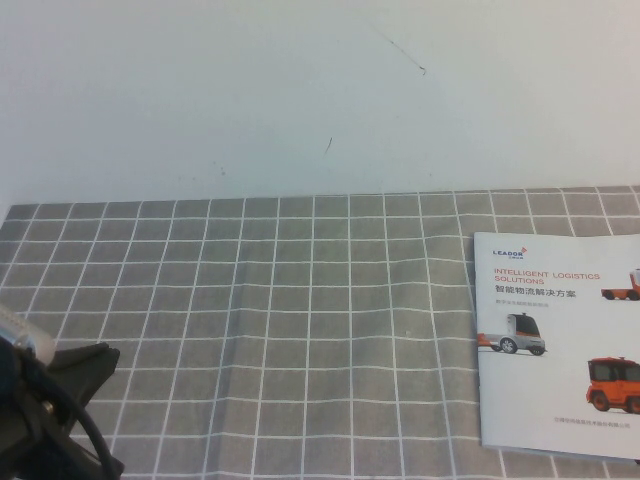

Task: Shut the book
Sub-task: 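Close the open booklet and leave it lying on the table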

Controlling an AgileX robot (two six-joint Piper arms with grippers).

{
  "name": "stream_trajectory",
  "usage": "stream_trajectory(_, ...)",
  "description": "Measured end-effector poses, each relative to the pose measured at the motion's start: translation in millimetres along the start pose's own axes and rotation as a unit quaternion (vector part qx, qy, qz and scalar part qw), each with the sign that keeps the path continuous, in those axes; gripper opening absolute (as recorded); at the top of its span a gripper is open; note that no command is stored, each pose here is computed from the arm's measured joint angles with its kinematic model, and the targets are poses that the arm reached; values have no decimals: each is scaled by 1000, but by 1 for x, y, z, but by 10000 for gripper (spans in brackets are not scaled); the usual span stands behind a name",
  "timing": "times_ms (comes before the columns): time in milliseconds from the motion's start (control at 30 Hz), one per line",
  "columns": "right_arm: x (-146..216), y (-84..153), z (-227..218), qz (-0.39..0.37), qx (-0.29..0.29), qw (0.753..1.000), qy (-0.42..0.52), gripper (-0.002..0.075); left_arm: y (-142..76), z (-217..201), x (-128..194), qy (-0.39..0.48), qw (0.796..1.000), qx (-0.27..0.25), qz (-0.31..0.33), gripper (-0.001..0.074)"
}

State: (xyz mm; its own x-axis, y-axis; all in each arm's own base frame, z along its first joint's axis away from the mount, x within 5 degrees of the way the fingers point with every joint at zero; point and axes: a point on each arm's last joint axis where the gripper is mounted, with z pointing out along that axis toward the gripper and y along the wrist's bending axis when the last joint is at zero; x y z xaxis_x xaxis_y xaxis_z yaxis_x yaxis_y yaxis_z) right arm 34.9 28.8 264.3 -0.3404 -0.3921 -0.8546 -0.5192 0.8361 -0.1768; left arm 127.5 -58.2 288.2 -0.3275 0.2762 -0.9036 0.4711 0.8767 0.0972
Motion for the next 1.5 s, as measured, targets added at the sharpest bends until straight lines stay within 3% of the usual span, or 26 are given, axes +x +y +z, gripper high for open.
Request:
stream_trajectory(333,0,0,0,1,-1,1000,0,-2,0,-2,1,-4,1000,-2,3,-2)
stream_trajectory(467,0,0,0,1,-1,1000,0,-1,3,-17,9,-27,999,-28,30,-2)
stream_trajectory(767,0,0,0,3,-2,1000,-1,-2,4,-50,66,-88,989,-110,39,-2)
stream_trajectory(1133,0,1,0,3,-3,1000,-2,-2,-1,-38,131,-84,983,-163,10,-2)
stream_trajectory(1500,0,1,0,3,-3,1000,-2,-1,-1,-35,137,-83,982,-163,-45,-2)
